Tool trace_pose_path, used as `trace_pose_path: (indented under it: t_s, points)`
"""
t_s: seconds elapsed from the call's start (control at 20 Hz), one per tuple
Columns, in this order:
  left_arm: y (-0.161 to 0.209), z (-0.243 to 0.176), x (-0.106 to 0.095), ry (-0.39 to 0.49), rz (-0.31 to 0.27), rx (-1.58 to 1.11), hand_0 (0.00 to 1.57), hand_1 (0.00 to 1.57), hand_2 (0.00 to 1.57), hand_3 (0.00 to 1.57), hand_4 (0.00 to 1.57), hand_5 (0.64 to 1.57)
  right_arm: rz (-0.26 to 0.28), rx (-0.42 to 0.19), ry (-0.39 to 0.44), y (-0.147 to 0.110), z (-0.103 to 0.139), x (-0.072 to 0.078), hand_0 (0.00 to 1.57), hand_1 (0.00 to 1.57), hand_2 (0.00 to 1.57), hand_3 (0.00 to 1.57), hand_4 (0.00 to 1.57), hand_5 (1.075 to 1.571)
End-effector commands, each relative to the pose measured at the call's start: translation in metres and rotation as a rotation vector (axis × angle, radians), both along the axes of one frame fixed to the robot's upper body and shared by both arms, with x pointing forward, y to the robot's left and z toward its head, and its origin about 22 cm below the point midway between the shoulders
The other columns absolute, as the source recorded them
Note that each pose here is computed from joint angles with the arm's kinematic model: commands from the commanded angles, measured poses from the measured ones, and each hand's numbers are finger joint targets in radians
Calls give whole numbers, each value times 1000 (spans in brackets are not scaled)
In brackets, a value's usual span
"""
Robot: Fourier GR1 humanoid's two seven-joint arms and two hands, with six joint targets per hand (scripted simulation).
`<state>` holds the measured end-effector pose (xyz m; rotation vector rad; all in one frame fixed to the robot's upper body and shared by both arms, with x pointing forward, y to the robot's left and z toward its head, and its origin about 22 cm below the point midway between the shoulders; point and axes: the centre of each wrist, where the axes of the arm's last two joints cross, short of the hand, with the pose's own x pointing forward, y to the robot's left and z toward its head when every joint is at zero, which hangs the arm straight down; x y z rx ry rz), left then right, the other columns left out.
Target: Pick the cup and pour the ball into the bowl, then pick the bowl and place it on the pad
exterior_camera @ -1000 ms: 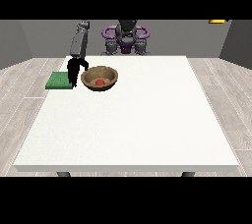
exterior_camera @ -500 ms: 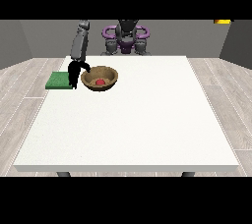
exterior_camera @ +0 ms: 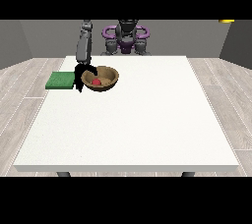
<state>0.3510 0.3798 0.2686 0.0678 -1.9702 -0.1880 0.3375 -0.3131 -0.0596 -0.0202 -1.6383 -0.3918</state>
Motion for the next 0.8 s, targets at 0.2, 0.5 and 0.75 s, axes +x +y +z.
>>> trace_pose_path:
  t_s: [0.2,0.5,0.75]
  points:
    - [16,24,-13,-80,-32,-1,0,0,0,0,1024,1537,-181,-118,291,-37,-36,-45,1571,1571,1571,1545,913,1470]
    - [16,29,-13,-73,-28,-14,0,0,0,0,1129,1517,-256,-252,335,-71,-22,-54,1571,1571,1571,1424,948,1530]
    - [22,-11,-6,26,-34,-44,0,0,0,0,1186,1526,-305,-353,378,-93,12,-43,1571,1571,1571,1248,1012,1546]
